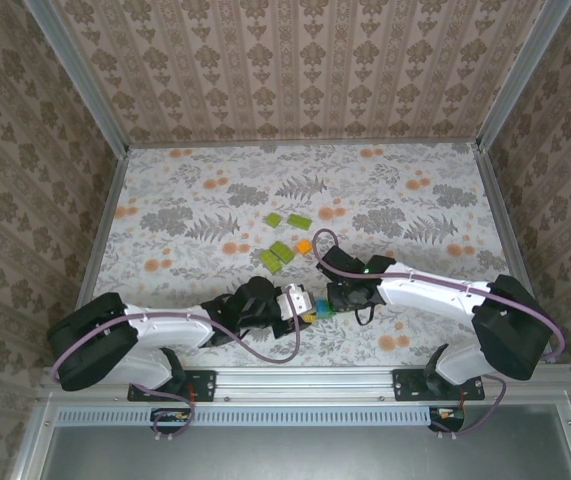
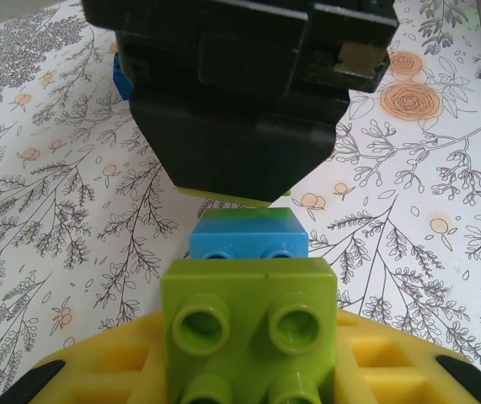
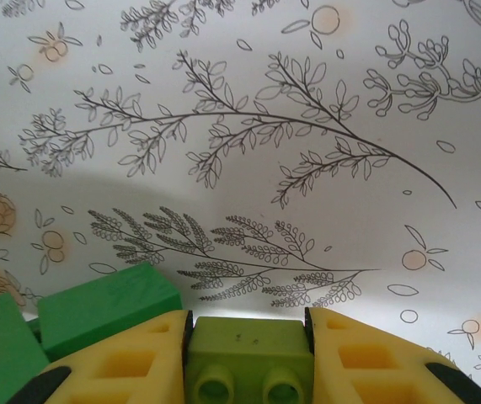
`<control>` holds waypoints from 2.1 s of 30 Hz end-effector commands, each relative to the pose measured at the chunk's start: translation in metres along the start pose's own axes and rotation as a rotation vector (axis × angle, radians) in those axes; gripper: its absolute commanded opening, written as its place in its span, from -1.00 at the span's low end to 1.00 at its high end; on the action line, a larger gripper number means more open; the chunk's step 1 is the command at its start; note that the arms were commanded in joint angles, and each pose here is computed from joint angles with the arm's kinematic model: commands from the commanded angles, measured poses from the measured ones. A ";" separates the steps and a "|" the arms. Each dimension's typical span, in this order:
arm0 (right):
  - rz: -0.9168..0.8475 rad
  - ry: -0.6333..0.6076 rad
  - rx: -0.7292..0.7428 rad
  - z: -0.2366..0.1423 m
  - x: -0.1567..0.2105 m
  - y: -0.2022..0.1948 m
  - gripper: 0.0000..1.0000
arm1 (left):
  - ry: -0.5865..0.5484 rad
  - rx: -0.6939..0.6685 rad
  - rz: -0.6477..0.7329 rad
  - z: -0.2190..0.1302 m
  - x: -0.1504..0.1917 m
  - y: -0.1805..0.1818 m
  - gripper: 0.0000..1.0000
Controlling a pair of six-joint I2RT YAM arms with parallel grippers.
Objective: Assemble a carrot with lego
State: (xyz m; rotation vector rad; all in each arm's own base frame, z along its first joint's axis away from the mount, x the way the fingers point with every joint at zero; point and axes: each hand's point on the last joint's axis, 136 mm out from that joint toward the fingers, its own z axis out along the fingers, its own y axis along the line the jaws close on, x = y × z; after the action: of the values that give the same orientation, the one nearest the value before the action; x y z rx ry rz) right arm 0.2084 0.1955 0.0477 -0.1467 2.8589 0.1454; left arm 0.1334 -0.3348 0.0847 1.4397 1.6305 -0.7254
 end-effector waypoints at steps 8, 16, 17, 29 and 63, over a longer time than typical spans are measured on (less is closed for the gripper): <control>-0.011 0.044 0.003 0.014 0.011 -0.001 -0.48 | -0.055 -0.006 0.020 -0.001 -0.024 0.005 -0.36; -0.012 0.053 0.011 0.019 0.015 -0.005 -0.48 | -0.076 0.005 0.020 0.006 -0.032 0.006 -0.35; -0.011 0.058 0.010 0.020 0.016 -0.005 -0.48 | -0.079 0.007 0.020 0.008 -0.033 0.007 -0.35; 0.004 0.057 0.014 0.021 0.018 -0.014 -0.49 | -0.082 0.091 0.003 0.028 -0.040 -0.002 -0.35; 0.033 -0.020 -0.072 0.016 -0.001 -0.014 -0.51 | 0.139 0.165 0.080 0.028 -0.025 -0.025 -0.34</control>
State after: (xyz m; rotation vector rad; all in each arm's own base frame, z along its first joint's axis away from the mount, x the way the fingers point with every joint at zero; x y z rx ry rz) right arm 0.2069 0.1557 0.0184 -0.0850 2.8937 0.0674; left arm 0.1253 -0.3801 0.0951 1.6224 1.6257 -0.7545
